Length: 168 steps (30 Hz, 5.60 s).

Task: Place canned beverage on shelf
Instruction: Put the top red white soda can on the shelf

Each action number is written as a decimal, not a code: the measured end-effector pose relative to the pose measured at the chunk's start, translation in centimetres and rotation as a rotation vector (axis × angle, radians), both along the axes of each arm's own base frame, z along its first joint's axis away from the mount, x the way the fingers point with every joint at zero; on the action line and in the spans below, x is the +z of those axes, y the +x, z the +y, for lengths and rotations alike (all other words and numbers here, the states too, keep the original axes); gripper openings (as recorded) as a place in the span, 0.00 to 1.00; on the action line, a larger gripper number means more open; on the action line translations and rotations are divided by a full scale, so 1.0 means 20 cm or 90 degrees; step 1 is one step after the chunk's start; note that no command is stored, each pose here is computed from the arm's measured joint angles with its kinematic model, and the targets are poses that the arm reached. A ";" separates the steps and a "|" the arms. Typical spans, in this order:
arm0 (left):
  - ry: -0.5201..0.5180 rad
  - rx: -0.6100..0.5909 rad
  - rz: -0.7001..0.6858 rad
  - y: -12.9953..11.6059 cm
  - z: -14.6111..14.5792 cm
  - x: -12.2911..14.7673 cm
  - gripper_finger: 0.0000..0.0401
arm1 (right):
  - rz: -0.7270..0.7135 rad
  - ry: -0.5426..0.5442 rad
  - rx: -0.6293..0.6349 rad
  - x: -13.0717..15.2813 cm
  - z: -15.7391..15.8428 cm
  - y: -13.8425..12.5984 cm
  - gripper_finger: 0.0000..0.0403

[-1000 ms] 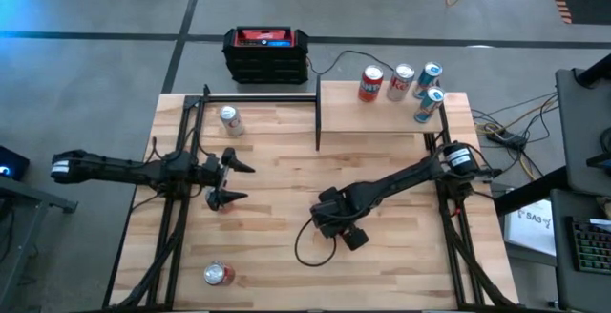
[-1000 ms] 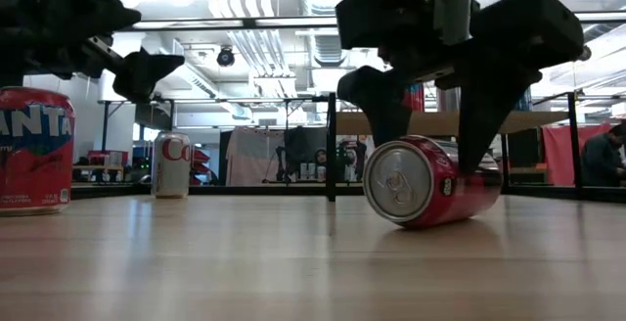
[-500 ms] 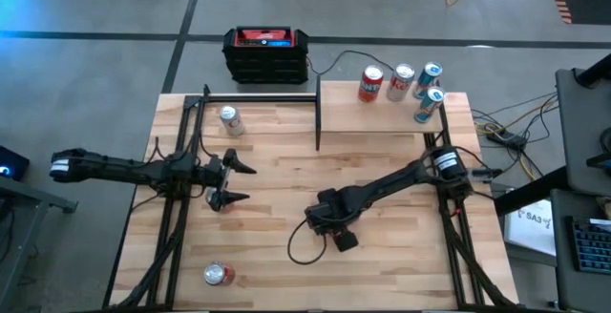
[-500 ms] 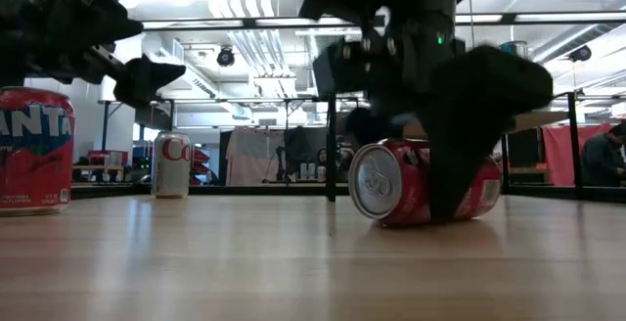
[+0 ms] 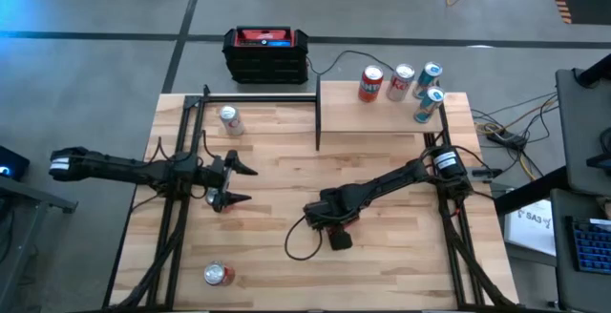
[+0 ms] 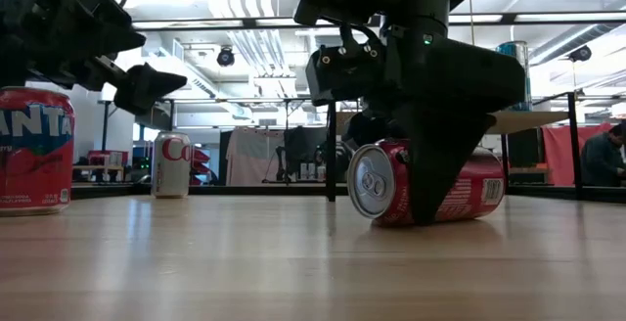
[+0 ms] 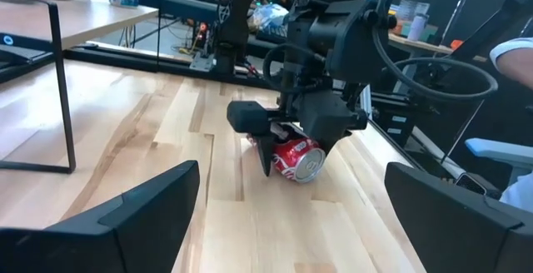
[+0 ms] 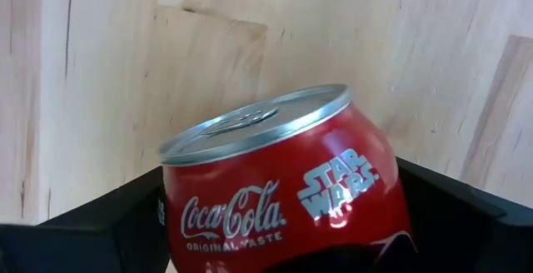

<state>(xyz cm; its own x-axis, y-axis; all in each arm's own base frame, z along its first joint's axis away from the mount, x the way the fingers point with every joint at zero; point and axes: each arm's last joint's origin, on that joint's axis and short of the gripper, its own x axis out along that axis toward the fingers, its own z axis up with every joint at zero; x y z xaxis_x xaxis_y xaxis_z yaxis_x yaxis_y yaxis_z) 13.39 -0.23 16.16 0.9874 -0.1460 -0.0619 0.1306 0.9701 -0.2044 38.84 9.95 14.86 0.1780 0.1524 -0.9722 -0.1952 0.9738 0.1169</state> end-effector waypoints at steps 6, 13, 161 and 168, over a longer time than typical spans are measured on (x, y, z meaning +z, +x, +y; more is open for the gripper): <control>0.000 0.000 0.013 0.01 0.00 -0.01 0.92 | 0.000 -0.003 0.003 0.00 0.00 0.00 0.82; -0.001 0.000 0.029 0.01 0.00 -0.03 0.92 | -0.006 -0.002 0.003 0.01 -0.01 0.00 0.74; -0.002 0.000 0.095 0.05 0.00 -0.09 0.92 | -1.017 0.149 -0.180 0.18 -0.36 -1.21 0.95; -0.002 0.000 0.095 0.05 0.00 -0.09 0.92 | -1.010 0.133 -0.189 0.19 -0.38 -1.24 0.95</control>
<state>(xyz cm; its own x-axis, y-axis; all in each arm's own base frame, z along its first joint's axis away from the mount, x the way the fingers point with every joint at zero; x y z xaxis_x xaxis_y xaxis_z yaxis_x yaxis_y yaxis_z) 14.30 -0.21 14.34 0.9673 -0.1460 -0.2075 0.0983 0.9696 -0.2242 14.06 2.25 18.63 0.9707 0.0303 0.2384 -0.0602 0.9910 0.1192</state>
